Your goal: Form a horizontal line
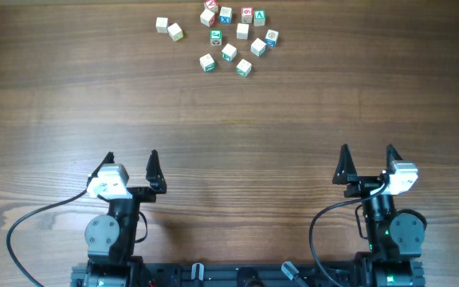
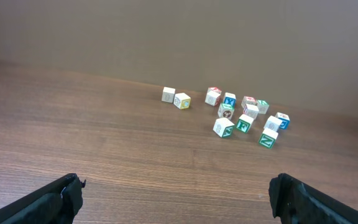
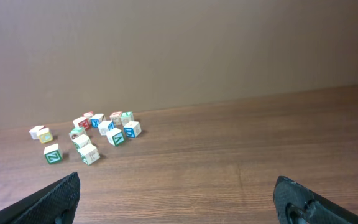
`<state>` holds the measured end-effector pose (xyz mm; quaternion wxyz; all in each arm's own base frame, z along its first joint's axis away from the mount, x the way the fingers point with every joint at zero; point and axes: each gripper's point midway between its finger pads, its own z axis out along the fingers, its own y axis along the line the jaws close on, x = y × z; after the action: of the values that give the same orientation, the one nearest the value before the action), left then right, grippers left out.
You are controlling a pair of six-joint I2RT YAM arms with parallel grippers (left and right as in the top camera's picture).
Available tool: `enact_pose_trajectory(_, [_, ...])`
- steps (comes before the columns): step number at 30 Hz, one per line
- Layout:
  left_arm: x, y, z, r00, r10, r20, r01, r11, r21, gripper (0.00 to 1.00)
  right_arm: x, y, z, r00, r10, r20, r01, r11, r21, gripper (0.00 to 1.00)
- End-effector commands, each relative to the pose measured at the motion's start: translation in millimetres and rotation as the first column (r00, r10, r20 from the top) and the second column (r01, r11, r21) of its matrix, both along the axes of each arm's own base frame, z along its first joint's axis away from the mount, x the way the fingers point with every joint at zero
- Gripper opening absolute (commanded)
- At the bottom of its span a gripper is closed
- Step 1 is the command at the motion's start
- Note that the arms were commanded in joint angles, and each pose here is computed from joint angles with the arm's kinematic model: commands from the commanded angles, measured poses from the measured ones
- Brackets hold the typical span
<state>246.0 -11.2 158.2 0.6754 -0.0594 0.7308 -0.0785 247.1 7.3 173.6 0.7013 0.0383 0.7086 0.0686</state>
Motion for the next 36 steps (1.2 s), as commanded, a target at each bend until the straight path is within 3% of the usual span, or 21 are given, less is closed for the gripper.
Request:
enact_pose_trajectory(1, [0.1, -0.2, -1.4, 1.000, -0.005, 0.002, 0.005, 1.000, 0.019, 1.00, -0.3, 1.3, 1.1, 1.000, 0.010, 0.007, -0.010, 1.000, -0.018, 1.00])
enact_pose_trajectory(32, [0.1, -1.0, -1.4, 1.000, -0.010, 0.002, 0.010, 1.000, 0.018, 1.00, -0.3, 1.3, 1.1, 1.000, 0.010, 0.007, -0.010, 1.000, -0.018, 1.00])
enact_pose_trajectory(36, [-3.1, -29.5, 5.0, 0.984, -0.175, 0.027, 0.175, 0.984, 0.009, 1.00, -0.3, 1.3, 1.1, 1.000, 0.010, 0.007, -0.010, 1.000, -0.018, 1.00])
